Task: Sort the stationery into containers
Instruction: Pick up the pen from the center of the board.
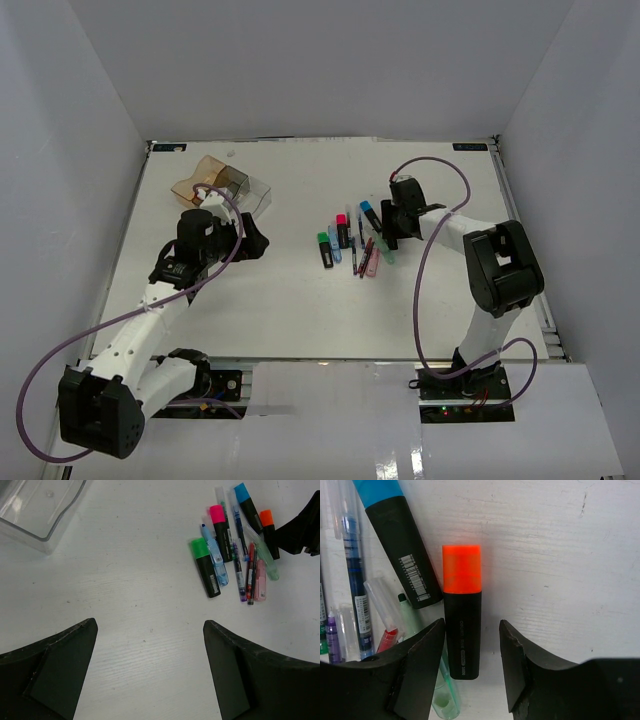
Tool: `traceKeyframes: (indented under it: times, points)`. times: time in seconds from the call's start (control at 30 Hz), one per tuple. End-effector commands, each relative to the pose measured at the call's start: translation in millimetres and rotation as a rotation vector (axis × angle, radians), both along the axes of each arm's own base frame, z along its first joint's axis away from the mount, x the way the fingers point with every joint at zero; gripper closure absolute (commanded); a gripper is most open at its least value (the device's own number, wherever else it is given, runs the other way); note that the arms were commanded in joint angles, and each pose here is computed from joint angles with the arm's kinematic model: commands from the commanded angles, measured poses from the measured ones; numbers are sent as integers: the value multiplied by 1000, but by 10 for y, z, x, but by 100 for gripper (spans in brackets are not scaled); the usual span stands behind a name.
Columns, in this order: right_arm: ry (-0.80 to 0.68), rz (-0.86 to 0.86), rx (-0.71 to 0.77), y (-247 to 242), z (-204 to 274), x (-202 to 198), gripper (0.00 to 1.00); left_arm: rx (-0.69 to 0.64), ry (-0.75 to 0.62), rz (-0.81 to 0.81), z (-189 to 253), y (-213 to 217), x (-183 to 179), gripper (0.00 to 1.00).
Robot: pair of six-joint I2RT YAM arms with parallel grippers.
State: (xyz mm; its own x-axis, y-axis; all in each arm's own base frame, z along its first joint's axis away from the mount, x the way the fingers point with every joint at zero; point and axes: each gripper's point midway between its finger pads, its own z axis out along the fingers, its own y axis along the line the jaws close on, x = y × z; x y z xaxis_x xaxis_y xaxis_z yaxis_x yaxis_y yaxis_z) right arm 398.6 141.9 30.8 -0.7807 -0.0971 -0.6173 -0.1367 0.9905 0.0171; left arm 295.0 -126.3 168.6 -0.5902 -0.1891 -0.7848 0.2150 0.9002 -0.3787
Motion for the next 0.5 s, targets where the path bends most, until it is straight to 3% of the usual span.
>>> traceKeyframes:
  times: [0.0, 0.3, 0.4, 0.47]
  points:
    - [-60, -13, -6, 28, 95, 182, 46, -7, -2, -9, 13, -13, 2, 2]
    - [-25, -36, -60, -129, -81, 15, 50, -18, 16, -27, -20, -52, -7, 2]
    - [-24, -34, -54, -160, -65, -64, 60, -37, 24, -47, -13, -99, -22, 2]
    - [-24, -30, -46, -163, -59, -99, 61, -52, 27, -55, 5, -127, -29, 2]
